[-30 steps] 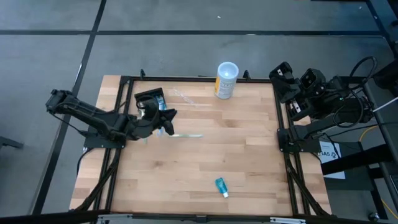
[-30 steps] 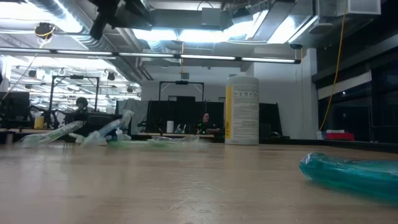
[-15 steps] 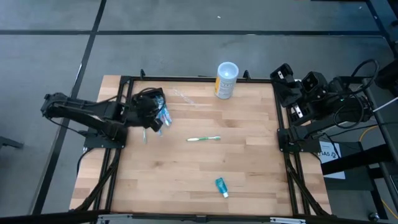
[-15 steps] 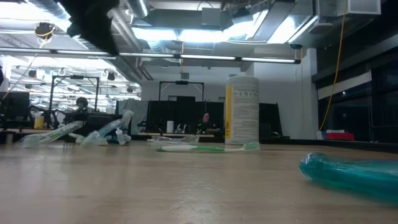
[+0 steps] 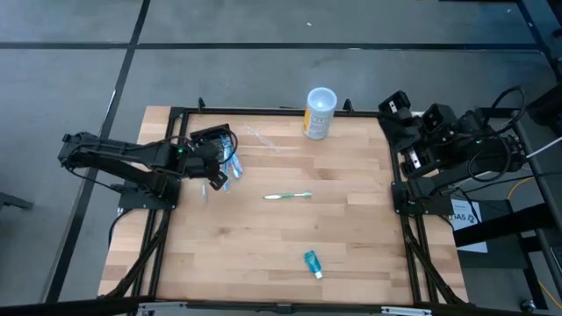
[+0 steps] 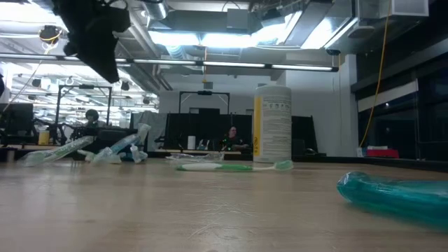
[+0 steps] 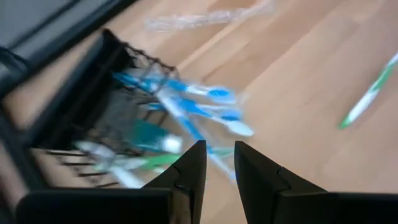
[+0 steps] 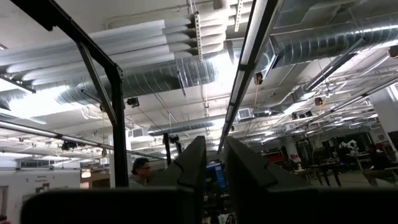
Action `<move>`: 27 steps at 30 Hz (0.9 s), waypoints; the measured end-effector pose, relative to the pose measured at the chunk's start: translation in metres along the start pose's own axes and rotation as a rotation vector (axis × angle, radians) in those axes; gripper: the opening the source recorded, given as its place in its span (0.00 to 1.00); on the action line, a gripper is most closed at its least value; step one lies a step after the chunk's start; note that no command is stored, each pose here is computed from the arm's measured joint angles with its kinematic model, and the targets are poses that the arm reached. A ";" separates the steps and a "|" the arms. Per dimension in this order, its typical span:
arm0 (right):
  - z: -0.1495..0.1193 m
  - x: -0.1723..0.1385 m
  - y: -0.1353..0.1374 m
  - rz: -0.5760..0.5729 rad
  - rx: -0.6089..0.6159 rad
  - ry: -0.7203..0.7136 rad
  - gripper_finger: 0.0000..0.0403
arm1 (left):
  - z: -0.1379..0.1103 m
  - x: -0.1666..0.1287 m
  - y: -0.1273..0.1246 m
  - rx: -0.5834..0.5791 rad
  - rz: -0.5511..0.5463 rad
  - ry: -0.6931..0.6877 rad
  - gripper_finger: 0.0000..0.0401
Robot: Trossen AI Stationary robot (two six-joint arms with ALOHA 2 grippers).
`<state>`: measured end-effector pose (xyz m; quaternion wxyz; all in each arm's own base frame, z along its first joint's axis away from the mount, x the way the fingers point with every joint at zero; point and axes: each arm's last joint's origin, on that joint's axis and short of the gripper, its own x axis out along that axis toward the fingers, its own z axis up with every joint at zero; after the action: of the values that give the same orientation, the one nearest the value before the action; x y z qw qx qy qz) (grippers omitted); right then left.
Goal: Pick & Place toothbrushing station
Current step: Adjust the black wire organizer
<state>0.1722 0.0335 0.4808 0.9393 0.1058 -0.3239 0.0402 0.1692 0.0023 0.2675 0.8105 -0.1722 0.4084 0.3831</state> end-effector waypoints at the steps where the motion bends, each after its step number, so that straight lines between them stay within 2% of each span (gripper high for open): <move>1: -0.002 0.001 0.000 -0.001 -0.007 0.006 0.15 | 0.000 0.002 -0.003 -0.032 -0.025 -0.010 0.20; 5: -0.007 0.003 0.000 -0.005 -0.043 0.027 0.15 | 0.002 0.004 -0.021 -0.117 -0.194 -0.102 0.18; 10: -0.004 0.000 0.000 -0.005 -0.066 0.043 0.15 | 0.012 -0.009 -0.043 -0.057 -0.389 -0.282 0.17; 14: -0.008 -0.003 -0.003 -0.054 -0.096 0.114 0.15 | 0.018 -0.018 -0.048 -0.038 -0.438 -0.390 0.17; 19: -0.018 -0.003 -0.005 -0.121 -0.120 0.194 0.15 | 0.023 -0.023 -0.049 -0.029 -0.481 -0.449 0.17; 23: -0.029 -0.003 -0.007 -0.142 -0.108 0.278 0.15 | 0.024 -0.025 -0.049 -0.020 -0.494 -0.458 0.17; 27: -0.050 -0.005 -0.011 -0.235 -0.070 0.429 0.15 | 0.023 -0.026 -0.049 0.026 -0.535 -0.440 0.17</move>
<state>0.1995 0.0343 0.4377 0.9879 0.0990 -0.1039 -0.0591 0.2090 -0.0284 0.3010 0.9529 -0.1762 0.1690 0.1797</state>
